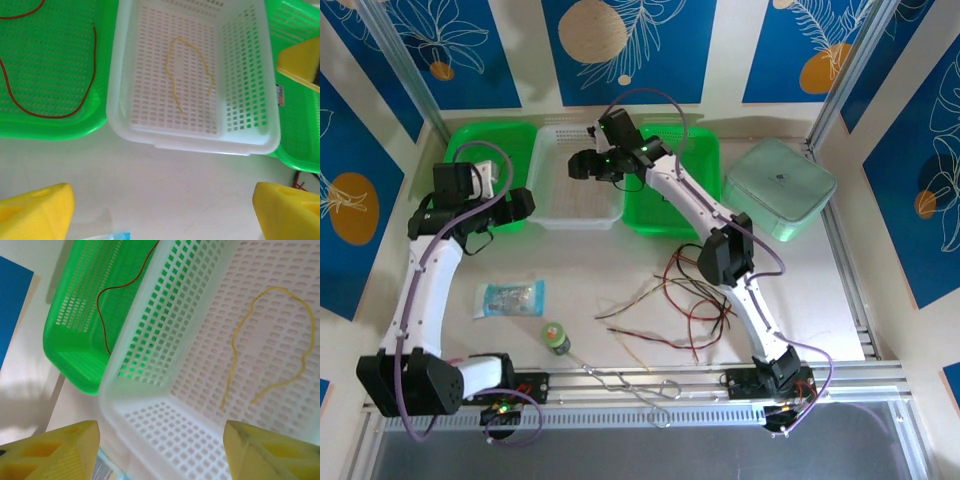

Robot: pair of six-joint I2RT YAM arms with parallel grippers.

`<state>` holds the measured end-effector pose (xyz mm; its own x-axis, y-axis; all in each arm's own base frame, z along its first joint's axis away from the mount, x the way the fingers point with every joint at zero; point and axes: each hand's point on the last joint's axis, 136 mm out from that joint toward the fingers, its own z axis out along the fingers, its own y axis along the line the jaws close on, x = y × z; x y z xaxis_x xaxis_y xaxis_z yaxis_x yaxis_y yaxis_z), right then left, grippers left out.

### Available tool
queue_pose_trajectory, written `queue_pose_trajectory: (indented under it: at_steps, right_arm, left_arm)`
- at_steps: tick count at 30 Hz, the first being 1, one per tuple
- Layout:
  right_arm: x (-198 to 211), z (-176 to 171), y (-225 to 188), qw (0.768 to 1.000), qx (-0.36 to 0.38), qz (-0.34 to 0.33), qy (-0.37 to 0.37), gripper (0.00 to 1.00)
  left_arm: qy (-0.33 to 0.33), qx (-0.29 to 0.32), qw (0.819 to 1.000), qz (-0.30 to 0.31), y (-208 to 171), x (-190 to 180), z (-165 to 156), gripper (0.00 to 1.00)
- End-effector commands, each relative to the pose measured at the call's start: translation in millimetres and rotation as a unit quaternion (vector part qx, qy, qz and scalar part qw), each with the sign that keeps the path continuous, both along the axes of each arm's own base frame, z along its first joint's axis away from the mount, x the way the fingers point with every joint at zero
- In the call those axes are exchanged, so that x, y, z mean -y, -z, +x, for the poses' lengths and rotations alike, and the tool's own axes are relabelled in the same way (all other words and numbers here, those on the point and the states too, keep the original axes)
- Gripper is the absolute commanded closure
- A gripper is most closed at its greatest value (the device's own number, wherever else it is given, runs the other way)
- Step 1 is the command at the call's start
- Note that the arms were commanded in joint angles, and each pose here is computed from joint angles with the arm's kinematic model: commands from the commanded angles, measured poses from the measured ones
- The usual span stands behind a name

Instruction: Untangle the cables

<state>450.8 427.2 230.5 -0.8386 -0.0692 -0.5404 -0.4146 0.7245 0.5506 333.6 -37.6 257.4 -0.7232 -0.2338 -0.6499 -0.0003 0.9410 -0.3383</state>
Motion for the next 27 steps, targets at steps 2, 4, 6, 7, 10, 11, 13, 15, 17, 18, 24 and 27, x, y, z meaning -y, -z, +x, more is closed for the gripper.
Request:
queue_pose_trajectory:
  at_steps: [2,4,6,7,10,11,13,15,17,18,24,27]
  right_arm:
    - [34.3,-49.2,-29.6,0.997,0.007,-0.065,0.027,0.33]
    - [52.5,-71.5,-27.6,0.994,0.008,-0.094,0.048,0.33]
    - [71.9,-96.1,-19.5,0.991,0.004,-0.116,0.068,0.33]
    - [81.3,-110.8,-17.9,0.99,0.0,-0.118,0.078,0.34]
    - [110.4,-158.7,10.6,0.986,-0.036,-0.137,0.092,0.35]
    - [119.8,-175.7,20.7,0.984,-0.046,-0.145,0.093,0.36]
    - [134.9,-205.6,38.5,0.98,-0.072,-0.155,0.099,0.38]
    - [145.5,-234.0,62.1,0.975,-0.112,-0.157,0.109,0.39]
    - [141.6,-258.8,83.4,0.973,-0.159,-0.13,0.108,0.4]
    - [137.1,-267.3,91.7,0.971,-0.178,-0.114,0.107,0.41]
    - [103.4,-288.5,128.2,0.963,-0.24,-0.088,0.087,0.41]
    - [86.5,-289.5,145.4,0.956,-0.268,-0.085,0.08,0.41]
  left_arm:
    - [0.043,-0.023,0.999,-0.014,15.2,24.0,-30.7,0.09]
    - [0.047,-0.019,0.999,-0.014,19.7,30.7,-37.8,0.09]
    - [0.051,-0.015,0.998,-0.021,22.1,38.4,-43.8,0.09]
    - [0.056,-0.014,0.998,-0.025,22.9,44.1,-46.5,0.09]
    - [0.071,-0.016,0.997,-0.031,27.8,58.1,-53.0,0.09]
    - [0.076,-0.02,0.996,-0.031,30.5,62.3,-55.0,0.09]
    - [0.084,-0.027,0.996,-0.031,35.9,69.0,-58.4,0.09]
    - [0.09,-0.031,0.995,-0.03,41.0,74.6,-61.4,0.1]
    - [0.092,-0.032,0.995,-0.026,46.2,79.0,-63.4,0.09]
    - [0.092,-0.032,0.995,-0.026,47.9,80.2,-63.9,0.09]
    - [0.097,-0.037,0.994,-0.021,51.5,86.5,-67.0,0.1]
    - [0.098,-0.04,0.994,-0.013,52.9,85.0,-69.0,0.09]
